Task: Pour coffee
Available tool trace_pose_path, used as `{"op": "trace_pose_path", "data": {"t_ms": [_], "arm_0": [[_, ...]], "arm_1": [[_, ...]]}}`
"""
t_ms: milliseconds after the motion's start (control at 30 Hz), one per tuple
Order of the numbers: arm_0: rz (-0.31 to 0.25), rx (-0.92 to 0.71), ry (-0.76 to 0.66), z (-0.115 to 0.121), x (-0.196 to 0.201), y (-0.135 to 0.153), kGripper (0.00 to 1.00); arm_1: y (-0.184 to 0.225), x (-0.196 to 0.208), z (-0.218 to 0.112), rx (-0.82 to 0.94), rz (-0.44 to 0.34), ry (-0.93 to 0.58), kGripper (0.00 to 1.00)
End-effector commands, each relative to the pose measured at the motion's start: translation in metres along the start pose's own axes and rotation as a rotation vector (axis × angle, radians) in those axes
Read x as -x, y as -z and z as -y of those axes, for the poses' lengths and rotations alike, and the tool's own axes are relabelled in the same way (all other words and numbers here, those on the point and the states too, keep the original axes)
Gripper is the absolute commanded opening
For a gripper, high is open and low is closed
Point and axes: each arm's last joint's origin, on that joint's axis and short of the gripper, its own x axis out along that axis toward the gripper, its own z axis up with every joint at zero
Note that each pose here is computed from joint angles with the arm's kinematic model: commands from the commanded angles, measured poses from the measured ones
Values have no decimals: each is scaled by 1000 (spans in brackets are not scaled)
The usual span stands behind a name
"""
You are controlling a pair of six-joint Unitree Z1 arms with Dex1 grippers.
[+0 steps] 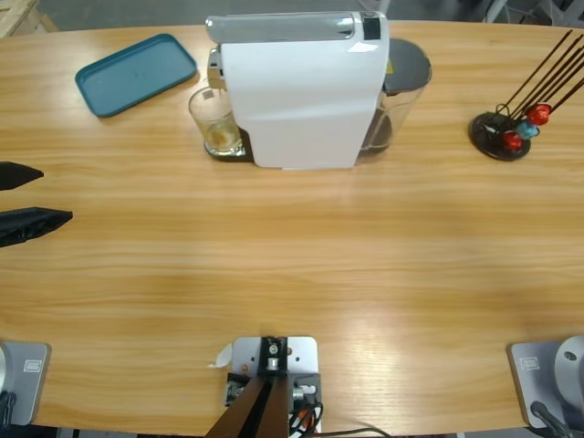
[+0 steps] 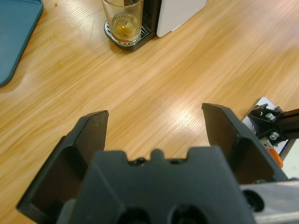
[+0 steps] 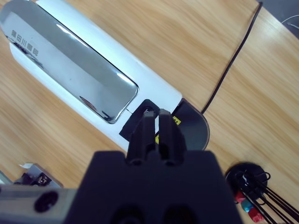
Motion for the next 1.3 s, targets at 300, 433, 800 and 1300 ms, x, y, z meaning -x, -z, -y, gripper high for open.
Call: {"op": "trace_pose_path", "data": {"t_ms": [300,433,800,1300], "arm_0": [[-19,4,0,0,-3,9,867],[-19,4,1,0,-3,9,867],[-20,3,3,0,-4,9,867],[-20,3,3,0,-4,9,867]], "arm_1": [[3,-12,7,-5,-55,12,0],[3,-12,6,-5,-52,13,0],[3,-7,6,-6,-43,16,0],[11,-8,-11,12,-69,4,0]]}}
